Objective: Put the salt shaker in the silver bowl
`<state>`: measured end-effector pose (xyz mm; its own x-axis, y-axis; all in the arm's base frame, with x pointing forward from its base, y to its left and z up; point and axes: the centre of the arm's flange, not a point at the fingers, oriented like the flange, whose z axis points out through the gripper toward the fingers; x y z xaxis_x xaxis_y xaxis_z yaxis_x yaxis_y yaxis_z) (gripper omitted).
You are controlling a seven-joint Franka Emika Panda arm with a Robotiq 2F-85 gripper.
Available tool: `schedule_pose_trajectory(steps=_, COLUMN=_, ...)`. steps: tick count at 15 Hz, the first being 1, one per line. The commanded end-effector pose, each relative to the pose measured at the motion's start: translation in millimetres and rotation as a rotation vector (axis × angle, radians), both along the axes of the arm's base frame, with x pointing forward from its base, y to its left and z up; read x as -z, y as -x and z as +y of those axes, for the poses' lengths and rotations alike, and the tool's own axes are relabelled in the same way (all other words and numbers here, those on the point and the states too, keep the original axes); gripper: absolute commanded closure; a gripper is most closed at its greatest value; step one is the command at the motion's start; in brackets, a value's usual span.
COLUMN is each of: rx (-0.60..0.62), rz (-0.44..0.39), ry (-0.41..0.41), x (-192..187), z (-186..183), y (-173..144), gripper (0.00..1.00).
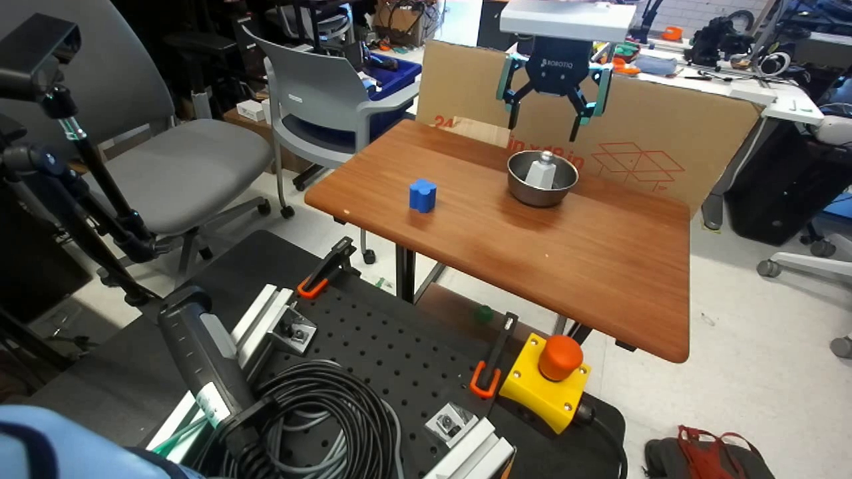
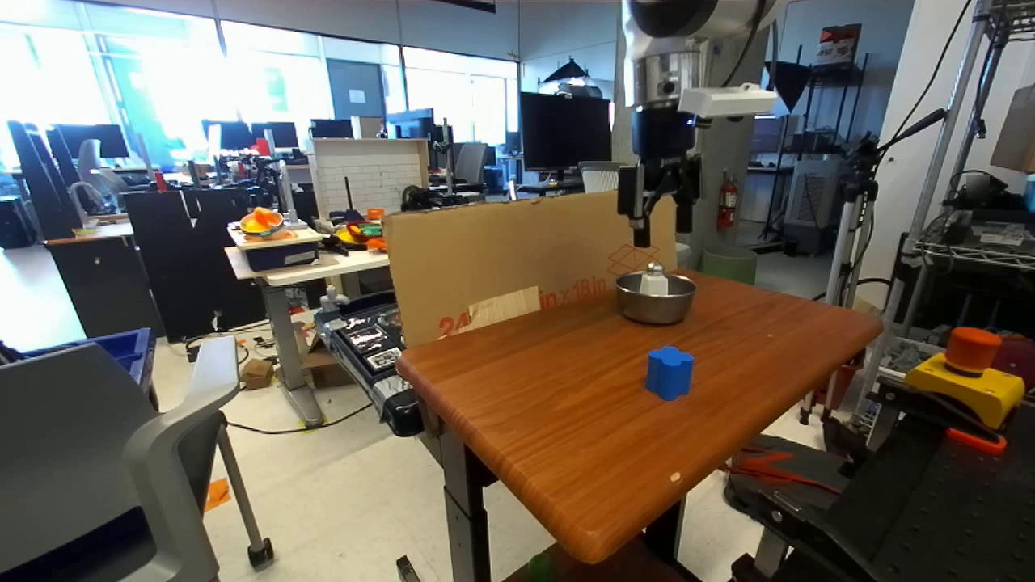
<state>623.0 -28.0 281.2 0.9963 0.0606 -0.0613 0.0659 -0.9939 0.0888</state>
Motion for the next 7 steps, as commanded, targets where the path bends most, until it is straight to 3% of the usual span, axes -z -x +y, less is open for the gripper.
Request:
schedule_pose_trajectory(steps=1, rx=0.006, rz=-0.017, ry=-0.008, x=-12, z=2, y=11, gripper=0.0)
schedule_pose_trajectory(steps=4, rx=0.018, rz=-0.035, ry=-0.018, x=-34, z=4, y=39, gripper=0.0)
schedule_pose_trajectory(steps=7, rx=0.019, rz=-0.038, ry=-0.019, x=-33, z=5, y=44, gripper=0.0)
